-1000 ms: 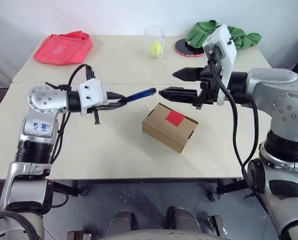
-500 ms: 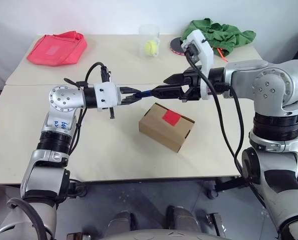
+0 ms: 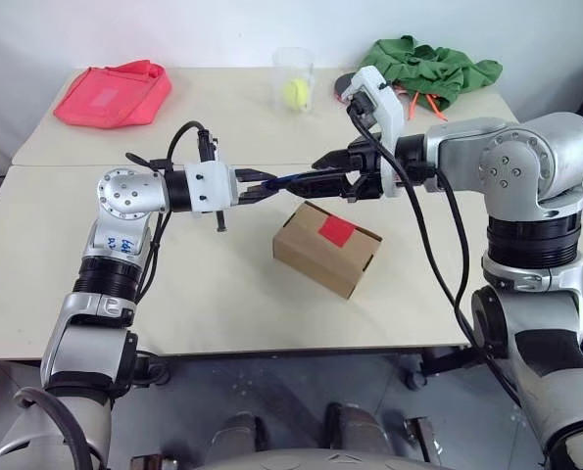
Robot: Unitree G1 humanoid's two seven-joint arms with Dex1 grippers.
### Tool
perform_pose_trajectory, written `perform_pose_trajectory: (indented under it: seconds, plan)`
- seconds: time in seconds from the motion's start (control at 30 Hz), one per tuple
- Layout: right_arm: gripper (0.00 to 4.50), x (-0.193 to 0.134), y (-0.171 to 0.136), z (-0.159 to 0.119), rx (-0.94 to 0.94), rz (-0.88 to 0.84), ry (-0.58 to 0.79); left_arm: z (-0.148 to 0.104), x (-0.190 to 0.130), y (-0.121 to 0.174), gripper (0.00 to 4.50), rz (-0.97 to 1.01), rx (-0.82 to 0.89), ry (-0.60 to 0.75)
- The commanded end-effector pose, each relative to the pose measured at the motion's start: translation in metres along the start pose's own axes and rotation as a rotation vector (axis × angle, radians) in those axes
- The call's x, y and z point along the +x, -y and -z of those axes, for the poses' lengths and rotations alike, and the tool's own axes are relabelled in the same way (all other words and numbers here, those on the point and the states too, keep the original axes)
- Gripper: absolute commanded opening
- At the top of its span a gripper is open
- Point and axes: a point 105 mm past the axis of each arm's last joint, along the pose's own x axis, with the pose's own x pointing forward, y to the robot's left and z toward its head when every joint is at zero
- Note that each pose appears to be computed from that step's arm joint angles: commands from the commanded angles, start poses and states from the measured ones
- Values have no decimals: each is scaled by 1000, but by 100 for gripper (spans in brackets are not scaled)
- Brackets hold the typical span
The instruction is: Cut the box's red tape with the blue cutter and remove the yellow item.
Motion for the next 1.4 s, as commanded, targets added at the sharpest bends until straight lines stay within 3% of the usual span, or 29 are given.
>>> perform_pose_trajectory:
  seconds: [0.03,0.3,0.4,0.77,0.97,1.4]
  plan:
    - [447,-5,-8,-17,-49,-18,51,-12,-1,-13,39,-36,45,26]
    - [447,-4,-7,-15,-39,-14,54,-11,-1,-13,39,-40,35,24]
    - [389,-4,-3,-11,-49,11,40,-11,-1,-13,39,-42,33,26]
    - [20,-4,-5,-9,-43,3,20,-12,-1,-15,39,-47,29,27]
    - [18,-6,-10,-11,-63,-12,24,-9,-1,-14,39,-41,-15,20]
    - [18,-24,-2,-28,-110,69,61,2,-18,-33,432,-136,-285,-1]
